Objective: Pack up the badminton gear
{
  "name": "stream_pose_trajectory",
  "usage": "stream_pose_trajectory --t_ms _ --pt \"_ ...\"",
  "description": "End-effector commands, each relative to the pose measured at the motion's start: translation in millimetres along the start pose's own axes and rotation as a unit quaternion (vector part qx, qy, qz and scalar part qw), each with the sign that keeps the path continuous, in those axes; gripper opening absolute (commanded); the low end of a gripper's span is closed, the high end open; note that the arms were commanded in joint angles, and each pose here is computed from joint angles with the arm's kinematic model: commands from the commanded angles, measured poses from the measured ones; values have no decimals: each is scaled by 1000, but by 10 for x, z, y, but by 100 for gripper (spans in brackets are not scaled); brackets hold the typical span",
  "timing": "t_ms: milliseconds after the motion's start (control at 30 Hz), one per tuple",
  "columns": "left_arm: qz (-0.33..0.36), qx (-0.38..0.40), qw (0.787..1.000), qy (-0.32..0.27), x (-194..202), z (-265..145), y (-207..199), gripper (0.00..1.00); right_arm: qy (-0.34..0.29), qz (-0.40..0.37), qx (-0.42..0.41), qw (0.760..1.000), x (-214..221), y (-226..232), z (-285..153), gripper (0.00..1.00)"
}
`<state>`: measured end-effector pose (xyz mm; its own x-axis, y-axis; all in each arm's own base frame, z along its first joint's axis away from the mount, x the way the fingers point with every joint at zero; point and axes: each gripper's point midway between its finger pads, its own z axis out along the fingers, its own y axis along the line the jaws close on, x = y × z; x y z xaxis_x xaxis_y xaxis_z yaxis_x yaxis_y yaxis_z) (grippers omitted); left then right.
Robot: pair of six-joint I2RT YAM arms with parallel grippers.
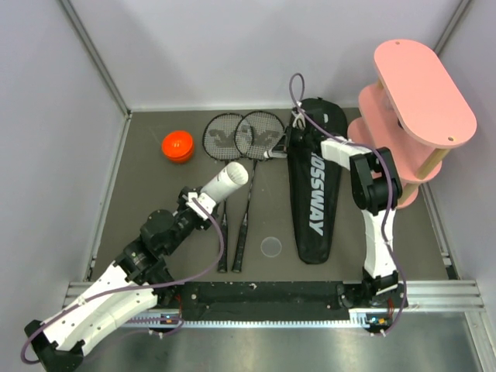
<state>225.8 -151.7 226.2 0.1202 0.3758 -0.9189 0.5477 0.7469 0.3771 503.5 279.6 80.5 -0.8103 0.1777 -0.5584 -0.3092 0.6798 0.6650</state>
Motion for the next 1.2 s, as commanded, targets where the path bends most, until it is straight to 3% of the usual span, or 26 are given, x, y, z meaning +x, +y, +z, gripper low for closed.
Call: stream_pose_trajectory --t_ms 0,200,333,567,733,1167 --pt "-4 -5 999 -40 -226 44 40 0 -56 -52 -17 997 -305 523 -473 0" --pt "-5 -14 999 -45 -243 1 81 0 -50 -76 -19 996 167 801 -1086 0" --pt "-12 -20 999 -42 -260 -15 111 0 -61 -109 -58 990 444 1216 -1515 0" --pt "-19 1 999 -37 -227 12 19 0 -141 -199 -171 955 593 2340 -2426 0" --pt "-8 10 1000 -20 -162 60 -20 0 -138 -250 -213 934 776 2866 -2784 0" --pt "4 24 1000 -14 -118 87 -74 0 -89 -294 -174 936 900 3092 -2576 0"
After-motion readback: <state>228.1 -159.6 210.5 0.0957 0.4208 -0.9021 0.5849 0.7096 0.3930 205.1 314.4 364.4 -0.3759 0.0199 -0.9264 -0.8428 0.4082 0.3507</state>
